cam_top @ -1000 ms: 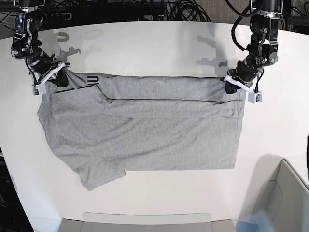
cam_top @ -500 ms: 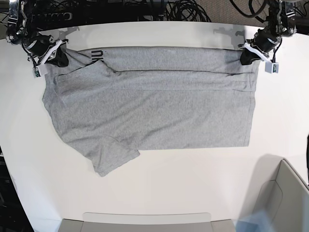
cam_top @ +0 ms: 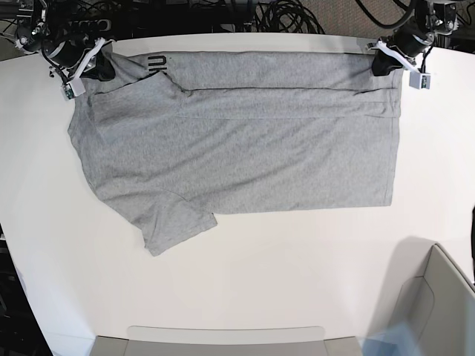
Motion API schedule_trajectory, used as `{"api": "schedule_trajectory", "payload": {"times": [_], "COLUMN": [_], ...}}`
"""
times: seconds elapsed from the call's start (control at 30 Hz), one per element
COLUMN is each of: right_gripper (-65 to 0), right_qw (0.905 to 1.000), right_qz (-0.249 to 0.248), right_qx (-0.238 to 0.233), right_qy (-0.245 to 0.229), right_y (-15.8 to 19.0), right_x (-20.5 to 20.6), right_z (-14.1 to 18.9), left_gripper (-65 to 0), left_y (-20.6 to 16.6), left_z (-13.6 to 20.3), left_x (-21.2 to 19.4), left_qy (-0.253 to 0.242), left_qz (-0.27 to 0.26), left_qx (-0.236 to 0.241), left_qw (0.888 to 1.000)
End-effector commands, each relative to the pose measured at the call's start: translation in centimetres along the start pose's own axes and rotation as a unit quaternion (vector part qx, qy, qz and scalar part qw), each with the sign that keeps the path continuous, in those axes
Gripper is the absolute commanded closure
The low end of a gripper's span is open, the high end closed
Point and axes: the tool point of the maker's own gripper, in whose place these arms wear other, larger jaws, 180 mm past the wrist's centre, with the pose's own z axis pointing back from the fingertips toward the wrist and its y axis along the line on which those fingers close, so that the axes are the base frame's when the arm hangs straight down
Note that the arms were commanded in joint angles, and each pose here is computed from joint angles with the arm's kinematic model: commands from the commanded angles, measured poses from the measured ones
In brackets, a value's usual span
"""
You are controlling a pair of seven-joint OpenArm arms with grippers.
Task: Fold the T-shirt properly
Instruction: 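Lower the folded edge and open both grippers, then move both grippers to the hem corners of the shirt and grasp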
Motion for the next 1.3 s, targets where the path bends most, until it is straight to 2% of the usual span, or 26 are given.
{"api": "schedule_trajectory", "payload": {"times": [0.0,0.1,0.2,0.37,0.43,0.6,0.67,0.73,0.8,0.93,1.07,1.1,1.2,1.27], "right_gripper": [0.0,0.0,0.0,0.0,0.0,0.0,0.0,0.0,0.0,0.0,0.0,0.0,0.0,0.0], "right_qw": [0.9998,0.9980,0.9958,0.9905,0.9892,0.9854,0.9853,0.9847,0.9819,0.9785,0.9808,0.9811,0.9831,0.9859], "right_qz": [0.006,0.000,0.024,0.057,0.061,0.072,0.083,0.096,0.118,0.151,0.141,0.137,0.129,0.123], "right_qx": [-0.010,-0.026,-0.026,-0.025,-0.026,-0.029,-0.039,-0.061,-0.089,-0.111,-0.119,-0.117,-0.101,-0.091], "right_qy": [-0.018,-0.058,-0.085,-0.122,-0.131,-0.152,-0.144,-0.132,-0.119,-0.086,-0.063,-0.070,-0.082,-0.067], "right_y": [-0.7,-1.7,-1.3,-0.3,-0.3,-0.6,-1.4,-2.9,-4.2,-5.4,-6.5,-6.6,-6.6,-6.7], "right_x": [1.3,3.9,6.4,9.7,10.4,12.5,14.0,16.1,18.3,21.7,23.8,24.6,25.5,25.1], "right_z": [0.3,0.3,0.8,1.5,1.6,1.5,1.4,1.1,0.2,-3.6,-6.7,-7.3,-9.7,-11.7], "left_gripper": [0.0,0.0,0.0,0.0,0.0,0.0,0.0,0.0,0.0,0.0,0.0,0.0,0.0,0.0], "left_y": [1.1,0.6,0.5,0.1,-0.9,-2.4,-2.9,-4.7,-6.3,-7.7,-6.9,-6.7,-6.3,-6.3], "left_z": [0.2,-0.7,-0.8,0.9,1.9,3.2,3.1,2.2,1.5,-0.2,-1.4,-1.7,-2.1,-2.0], "left_x": [-1.3,1.6,2.6,6.1,8.0,9.1,9.5,12.9,15.2,18.9,21.4,21.8,22.6,22.9], "left_qy": [0.033,0.000,-0.012,-0.062,-0.089,-0.108,-0.114,-0.153,-0.172,-0.170,-0.178,-0.177,-0.180,-0.182], "left_qz": [-0.010,-0.013,-0.014,-0.033,-0.051,-0.075,-0.076,-0.085,-0.093,-0.097,-0.077,-0.071,-0.062,-0.062], "left_qx": [0.031,0.026,0.024,0.029,0.024,0.015,0.010,-0.012,-0.031,-0.047,-0.045,-0.043,-0.042,-0.043], "left_qw": [0.999,1.000,1.000,0.997,0.994,0.991,0.990,0.984,0.980,0.979,0.980,0.981,0.981,0.980]}}
